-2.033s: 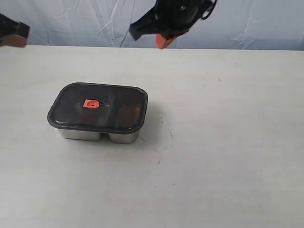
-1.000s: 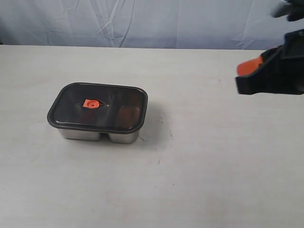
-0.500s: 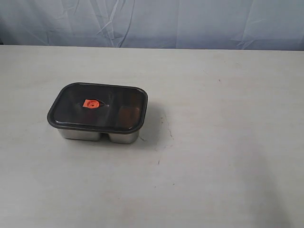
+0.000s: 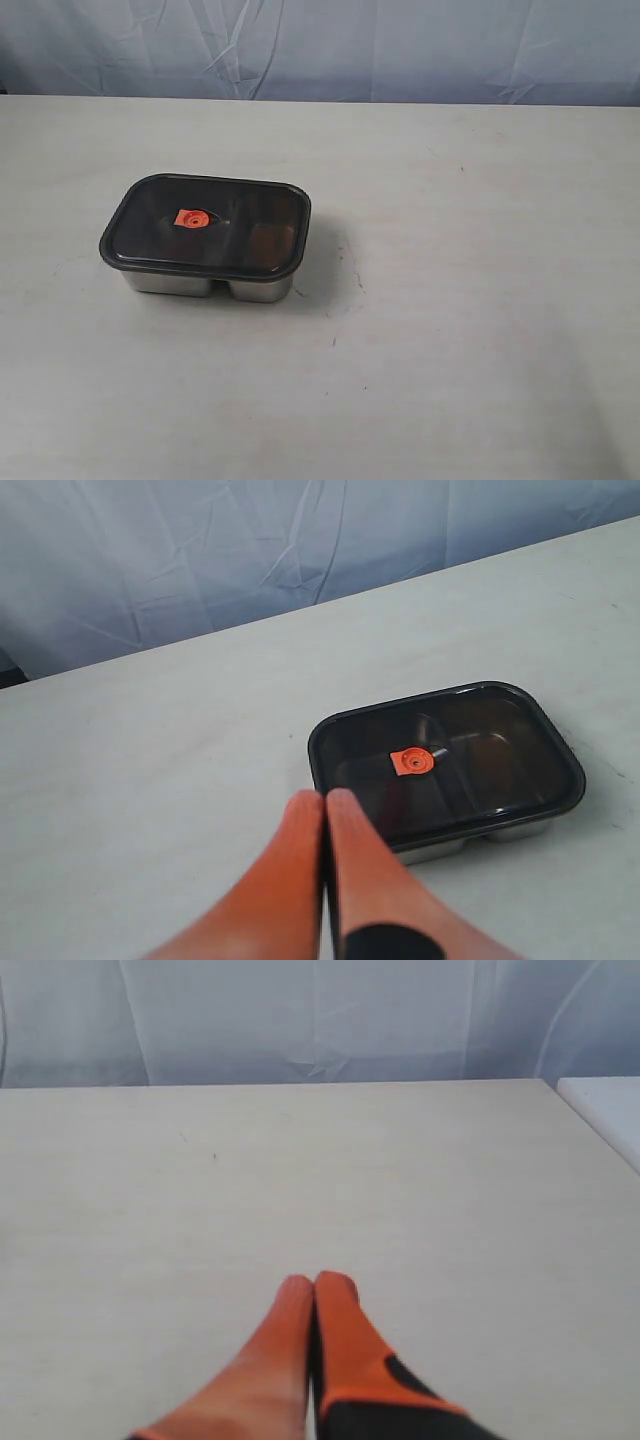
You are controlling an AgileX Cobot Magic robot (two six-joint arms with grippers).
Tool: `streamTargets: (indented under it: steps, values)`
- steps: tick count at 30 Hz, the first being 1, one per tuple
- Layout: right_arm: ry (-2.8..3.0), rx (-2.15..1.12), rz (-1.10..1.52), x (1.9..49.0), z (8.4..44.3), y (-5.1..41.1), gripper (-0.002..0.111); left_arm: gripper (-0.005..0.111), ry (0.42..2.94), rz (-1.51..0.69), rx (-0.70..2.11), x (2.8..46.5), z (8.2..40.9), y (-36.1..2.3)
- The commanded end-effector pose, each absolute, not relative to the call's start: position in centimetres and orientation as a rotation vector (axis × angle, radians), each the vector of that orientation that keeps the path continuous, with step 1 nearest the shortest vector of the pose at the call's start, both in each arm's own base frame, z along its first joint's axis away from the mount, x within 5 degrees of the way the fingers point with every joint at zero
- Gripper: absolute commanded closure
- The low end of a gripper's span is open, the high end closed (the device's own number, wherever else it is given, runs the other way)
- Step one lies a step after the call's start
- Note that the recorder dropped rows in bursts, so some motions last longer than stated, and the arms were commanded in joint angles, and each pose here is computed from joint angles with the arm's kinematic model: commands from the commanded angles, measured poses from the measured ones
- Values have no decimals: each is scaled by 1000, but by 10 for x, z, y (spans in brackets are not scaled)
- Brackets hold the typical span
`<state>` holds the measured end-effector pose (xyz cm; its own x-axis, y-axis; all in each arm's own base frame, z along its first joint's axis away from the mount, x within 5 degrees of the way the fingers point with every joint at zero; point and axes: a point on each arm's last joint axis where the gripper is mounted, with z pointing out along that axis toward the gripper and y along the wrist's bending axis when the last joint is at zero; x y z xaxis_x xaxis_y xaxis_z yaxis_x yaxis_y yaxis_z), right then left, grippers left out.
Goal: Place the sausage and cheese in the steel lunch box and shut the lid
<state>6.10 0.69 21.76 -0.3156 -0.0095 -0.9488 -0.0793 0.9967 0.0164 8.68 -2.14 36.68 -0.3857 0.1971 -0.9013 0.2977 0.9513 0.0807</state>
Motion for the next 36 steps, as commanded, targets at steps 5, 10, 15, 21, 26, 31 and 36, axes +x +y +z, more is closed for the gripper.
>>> streamTargets:
  steps: [5,10,15,21,26,31,36]
  values:
    - [1845,-54,53,58,202,6,109,107,1979,-113,349,86,366,-21]
    - [1838,-54,53,57,201,6,109,107,1979,-113,349,86,366,-21]
    - [1807,27,99,60,191,4,109,107,1979,-113,349,86,366,-21]
    - [1828,70,128,60,185,4,109,107,1979,-113,349,86,366,-21]
    - [1827,59,104,60,185,3,109,107,1979,-113,349,86,366,-21]
    - [1836,92,79,59,183,1,109,107,1979,-113,349,86,366,-21]
    - [1816,98,73,56,184,1,109,107,1979,-113,349,86,366,-21]
